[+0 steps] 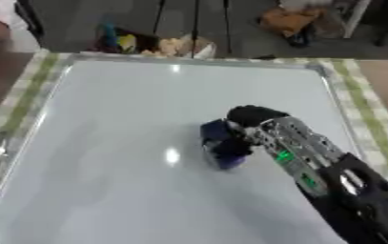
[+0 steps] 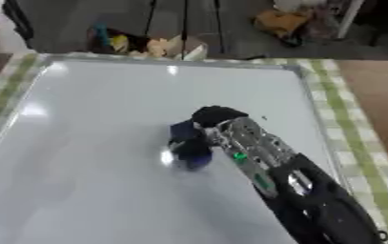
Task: Wipe the whiteboard clean with a brush.
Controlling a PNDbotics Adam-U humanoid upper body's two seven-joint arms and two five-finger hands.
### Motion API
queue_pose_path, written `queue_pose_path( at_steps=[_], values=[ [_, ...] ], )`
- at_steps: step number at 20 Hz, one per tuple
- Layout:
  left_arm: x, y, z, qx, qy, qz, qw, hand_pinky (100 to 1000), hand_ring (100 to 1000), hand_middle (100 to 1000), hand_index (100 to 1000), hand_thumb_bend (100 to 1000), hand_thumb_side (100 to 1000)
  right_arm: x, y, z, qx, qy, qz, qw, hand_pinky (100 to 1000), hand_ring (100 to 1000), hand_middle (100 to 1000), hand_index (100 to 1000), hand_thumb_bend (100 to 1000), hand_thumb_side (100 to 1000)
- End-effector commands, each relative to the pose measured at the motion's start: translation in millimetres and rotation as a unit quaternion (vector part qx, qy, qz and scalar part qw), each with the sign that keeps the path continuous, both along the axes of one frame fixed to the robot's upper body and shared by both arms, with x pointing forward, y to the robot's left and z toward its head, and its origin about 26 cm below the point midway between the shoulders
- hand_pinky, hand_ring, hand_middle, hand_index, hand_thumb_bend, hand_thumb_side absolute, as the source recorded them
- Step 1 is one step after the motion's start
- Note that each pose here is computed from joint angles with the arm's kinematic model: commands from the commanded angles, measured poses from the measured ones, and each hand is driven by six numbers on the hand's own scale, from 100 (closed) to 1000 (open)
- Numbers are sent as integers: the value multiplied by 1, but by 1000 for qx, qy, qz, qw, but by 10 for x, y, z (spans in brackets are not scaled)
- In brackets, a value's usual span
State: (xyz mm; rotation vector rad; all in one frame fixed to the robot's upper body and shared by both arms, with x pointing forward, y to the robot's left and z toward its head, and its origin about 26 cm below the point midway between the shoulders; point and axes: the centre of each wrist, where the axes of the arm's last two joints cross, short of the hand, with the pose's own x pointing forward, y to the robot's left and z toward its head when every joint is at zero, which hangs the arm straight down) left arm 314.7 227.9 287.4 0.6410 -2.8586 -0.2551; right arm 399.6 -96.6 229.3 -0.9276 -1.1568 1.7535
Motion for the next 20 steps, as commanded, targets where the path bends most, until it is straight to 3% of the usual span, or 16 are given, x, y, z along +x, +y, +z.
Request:
queue_pose_path(
  at_steps=[1, 4, 11, 14, 17, 20],
  values=[
    [-40, -28, 70, 4, -14, -8, 1000, 841, 911, 882, 924, 273, 1000, -43, -25, 129, 0, -11, 4, 1000, 464, 630, 550, 154, 100, 809],
    [-40, -31, 70, 4, -14, -9, 1000, 841, 912, 882, 924, 270, 1000, -51, -36, 145, -1, -12, 3, 1000, 454, 620, 544, 153, 100, 743],
    [-40, -37, 80, 5, -16, -11, 1000, 841, 912, 883, 924, 269, 1000, -41, -55, 120, -8, -7, -1, 1000, 448, 614, 540, 154, 100, 688],
    [-40, -40, 83, 4, -17, -12, 1000, 840, 912, 883, 923, 269, 1000, -27, -57, 97, -9, -1, -2, 1000, 450, 616, 543, 155, 100, 744],
    [-40, -44, 88, 4, -18, -13, 1000, 840, 912, 883, 923, 270, 1000, -12, -57, 72, -11, 3, -2, 1000, 460, 633, 559, 159, 100, 879],
    [-40, -46, 90, 3, -18, -14, 1000, 839, 912, 883, 923, 270, 1000, 15, -62, 39, -16, 5, -5, 1000, 463, 640, 564, 160, 100, 900]
  ],
)
